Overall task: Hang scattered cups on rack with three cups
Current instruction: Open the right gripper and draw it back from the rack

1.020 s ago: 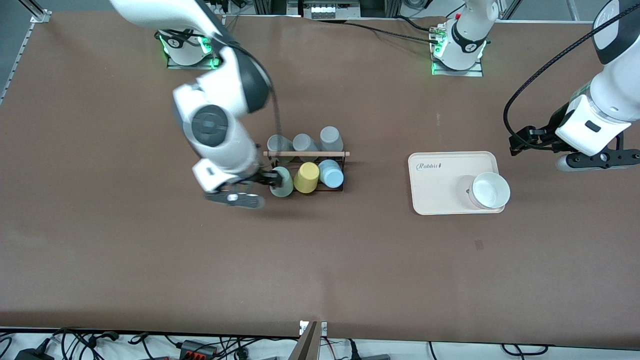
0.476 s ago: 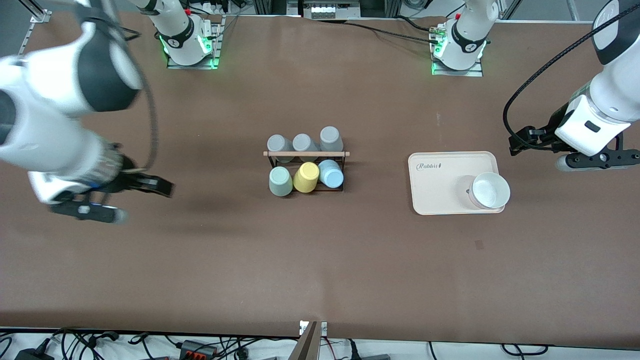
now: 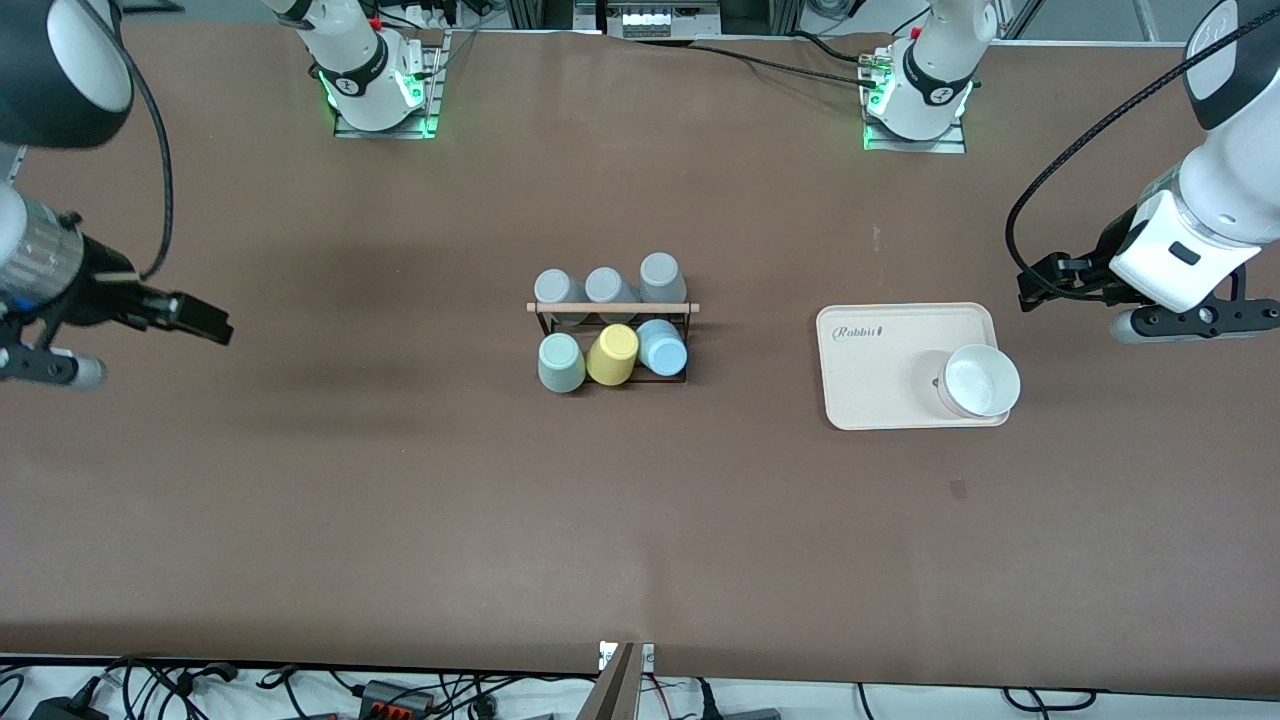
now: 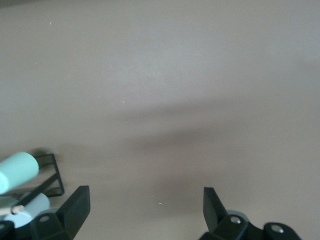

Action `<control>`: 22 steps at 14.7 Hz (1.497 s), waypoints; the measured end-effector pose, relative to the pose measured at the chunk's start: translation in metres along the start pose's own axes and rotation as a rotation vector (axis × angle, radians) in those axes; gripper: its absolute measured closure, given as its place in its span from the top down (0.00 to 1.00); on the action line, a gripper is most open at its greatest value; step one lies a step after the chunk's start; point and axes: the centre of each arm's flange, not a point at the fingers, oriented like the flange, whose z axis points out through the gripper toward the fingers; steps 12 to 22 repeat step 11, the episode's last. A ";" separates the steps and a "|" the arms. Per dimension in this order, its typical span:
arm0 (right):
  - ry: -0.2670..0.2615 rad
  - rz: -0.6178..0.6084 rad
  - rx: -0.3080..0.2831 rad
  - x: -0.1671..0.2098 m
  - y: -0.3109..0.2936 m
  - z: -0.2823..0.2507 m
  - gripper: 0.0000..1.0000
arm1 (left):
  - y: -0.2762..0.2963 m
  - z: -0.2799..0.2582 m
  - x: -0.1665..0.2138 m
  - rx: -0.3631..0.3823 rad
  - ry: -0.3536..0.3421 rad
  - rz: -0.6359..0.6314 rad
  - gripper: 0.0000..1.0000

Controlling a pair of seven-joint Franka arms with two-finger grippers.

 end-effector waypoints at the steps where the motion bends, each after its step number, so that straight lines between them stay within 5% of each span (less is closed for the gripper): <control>1: 0.016 -0.009 -0.005 -0.011 0.006 -0.003 1.00 | 0.000 0.000 0.000 0.000 0.000 0.000 1.00; 8: 0.050 -0.021 -0.014 -0.073 0.024 0.002 1.00 | 0.000 0.000 0.000 -0.001 0.000 0.000 1.00; 22: 0.060 -0.054 -0.009 -0.072 0.024 0.001 1.00 | 0.000 0.000 0.000 -0.001 0.000 0.000 1.00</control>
